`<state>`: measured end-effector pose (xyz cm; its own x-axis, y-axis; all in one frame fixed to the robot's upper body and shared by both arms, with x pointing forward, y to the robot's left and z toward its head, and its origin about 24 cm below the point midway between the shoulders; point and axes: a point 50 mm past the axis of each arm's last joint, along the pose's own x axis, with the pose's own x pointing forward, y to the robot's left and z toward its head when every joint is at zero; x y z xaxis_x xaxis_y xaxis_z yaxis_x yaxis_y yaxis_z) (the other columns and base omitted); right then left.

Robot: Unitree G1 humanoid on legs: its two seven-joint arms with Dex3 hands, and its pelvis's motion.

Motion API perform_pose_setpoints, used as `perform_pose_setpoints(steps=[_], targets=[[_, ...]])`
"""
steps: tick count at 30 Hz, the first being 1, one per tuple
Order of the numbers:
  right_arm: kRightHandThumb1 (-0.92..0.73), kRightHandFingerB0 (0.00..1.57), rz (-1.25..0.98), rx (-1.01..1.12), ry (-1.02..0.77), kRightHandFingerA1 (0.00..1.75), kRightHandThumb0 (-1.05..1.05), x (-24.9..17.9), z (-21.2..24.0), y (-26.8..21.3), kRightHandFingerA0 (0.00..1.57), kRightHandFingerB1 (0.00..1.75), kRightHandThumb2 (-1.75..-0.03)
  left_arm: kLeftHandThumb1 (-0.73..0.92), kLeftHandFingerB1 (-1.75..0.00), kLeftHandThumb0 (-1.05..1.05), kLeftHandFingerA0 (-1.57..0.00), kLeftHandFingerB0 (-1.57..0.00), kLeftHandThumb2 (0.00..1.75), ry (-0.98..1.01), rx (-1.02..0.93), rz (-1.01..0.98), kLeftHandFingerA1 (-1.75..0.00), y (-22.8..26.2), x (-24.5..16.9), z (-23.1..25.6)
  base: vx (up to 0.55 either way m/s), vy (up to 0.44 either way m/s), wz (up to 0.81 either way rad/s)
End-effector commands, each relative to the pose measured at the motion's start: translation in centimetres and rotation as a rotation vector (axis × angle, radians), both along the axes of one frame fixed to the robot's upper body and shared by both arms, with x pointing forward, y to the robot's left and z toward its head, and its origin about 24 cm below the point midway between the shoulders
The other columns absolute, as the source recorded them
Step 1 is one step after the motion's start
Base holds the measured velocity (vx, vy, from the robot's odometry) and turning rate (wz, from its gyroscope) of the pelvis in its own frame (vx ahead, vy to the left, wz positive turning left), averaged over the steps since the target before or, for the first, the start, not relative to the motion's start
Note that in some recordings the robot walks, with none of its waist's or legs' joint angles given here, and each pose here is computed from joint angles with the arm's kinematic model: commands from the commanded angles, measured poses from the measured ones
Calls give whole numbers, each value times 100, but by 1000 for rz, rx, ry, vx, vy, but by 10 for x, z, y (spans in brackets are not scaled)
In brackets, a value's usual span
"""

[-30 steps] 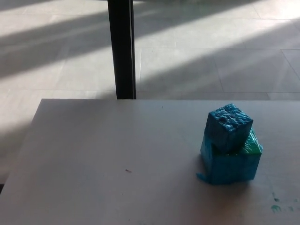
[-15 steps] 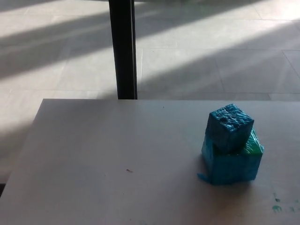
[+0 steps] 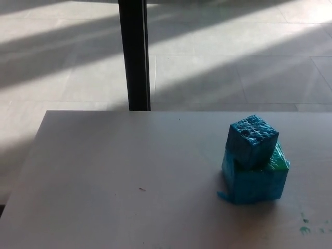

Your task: The robot uses its right hand to pick up the small cube kept on the middle on the desk and place it on the bigger cube kept next to it

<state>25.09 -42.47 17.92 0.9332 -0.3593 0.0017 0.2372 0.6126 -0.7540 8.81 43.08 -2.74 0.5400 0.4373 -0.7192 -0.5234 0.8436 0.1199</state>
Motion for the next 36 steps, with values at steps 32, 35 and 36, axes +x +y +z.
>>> perform_pose_setpoints(steps=[32,35,36], targets=[[-55,38,-1126,947,-118,112,-46,-163,-227,-5,53,82,-62,92,-37,-91,-31,-28,71,55,34,-3,-48,4,-14,-1,0,0,0],[-56,40,-1027,951,-28,104,-42,-157,-237,6,50,76,-60,92,-37,-90,-31,-26,69,43,15,15,-49,5,-14,-2,0,0,0],[-54,41,-1019,954,-21,106,-43,-156,-238,8,50,77,-60,92,-37,-90,-31,-27,70,48,18,13,-47,6,-14,-2,0,0,0]])
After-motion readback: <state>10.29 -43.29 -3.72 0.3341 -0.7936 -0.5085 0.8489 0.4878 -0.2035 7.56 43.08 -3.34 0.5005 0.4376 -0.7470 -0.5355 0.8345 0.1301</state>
